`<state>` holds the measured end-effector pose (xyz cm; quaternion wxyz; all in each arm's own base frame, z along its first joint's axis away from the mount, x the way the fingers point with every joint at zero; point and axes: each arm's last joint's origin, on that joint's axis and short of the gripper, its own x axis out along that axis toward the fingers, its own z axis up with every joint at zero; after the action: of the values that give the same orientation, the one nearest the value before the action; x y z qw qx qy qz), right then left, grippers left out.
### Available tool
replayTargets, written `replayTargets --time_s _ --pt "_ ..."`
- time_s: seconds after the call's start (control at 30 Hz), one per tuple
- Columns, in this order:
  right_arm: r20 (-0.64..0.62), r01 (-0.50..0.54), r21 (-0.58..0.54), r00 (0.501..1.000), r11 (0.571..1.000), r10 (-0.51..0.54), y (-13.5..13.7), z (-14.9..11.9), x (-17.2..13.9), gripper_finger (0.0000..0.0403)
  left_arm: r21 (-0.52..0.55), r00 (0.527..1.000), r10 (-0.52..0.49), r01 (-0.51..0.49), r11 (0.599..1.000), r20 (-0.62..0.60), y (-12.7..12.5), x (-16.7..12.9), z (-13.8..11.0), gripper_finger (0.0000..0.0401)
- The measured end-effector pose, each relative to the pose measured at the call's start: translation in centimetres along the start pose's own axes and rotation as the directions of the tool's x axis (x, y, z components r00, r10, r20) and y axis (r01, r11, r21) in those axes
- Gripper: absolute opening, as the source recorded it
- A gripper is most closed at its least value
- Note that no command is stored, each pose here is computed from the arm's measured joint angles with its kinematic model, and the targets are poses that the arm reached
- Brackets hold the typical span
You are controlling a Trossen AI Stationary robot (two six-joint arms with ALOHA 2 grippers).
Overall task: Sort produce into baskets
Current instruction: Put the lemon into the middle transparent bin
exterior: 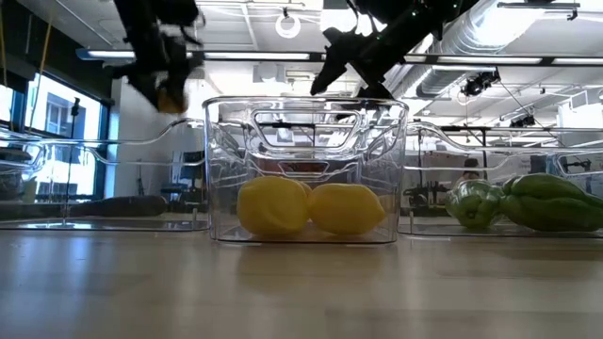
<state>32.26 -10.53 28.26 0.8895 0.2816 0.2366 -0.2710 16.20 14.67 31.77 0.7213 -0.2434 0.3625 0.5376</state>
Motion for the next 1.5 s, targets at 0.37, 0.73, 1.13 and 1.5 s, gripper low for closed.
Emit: replayTargets --time_s 0.37,0.73,1.13,1.5 --pt "0.17 -0.038 -0.004 0.985 0.999 0.038 0.5 1.8 -1.2 0.0355 0.12 0.862 -0.492 0.479 0.869 0.118 -9.9 -4.4 -3.0 0.0209" --pt "0.334 -0.042 -0.131 0.939 0.99 0.084 -0.6 4.3 -11.8 0.0355 0.307 0.695 -0.718 0.691 0.654 -0.035 -20.5 -1.4 -7.8 0.0209" --pt "0.252 -0.052 -0.159 0.963 0.986 0.091 -0.4 2.8 -14.2 0.0355 0.236 0.662 -0.739 0.743 0.626 -0.124 -22.5 -0.8 -10.1 0.0209" --pt "0.165 -0.194 -0.166 0.961 0.967 0.222 2.7 0.7 -14.6 0.0355 0.298 0.606 -0.769 0.787 0.54 -0.204 -22.5 -0.9 -10.3 0.024"
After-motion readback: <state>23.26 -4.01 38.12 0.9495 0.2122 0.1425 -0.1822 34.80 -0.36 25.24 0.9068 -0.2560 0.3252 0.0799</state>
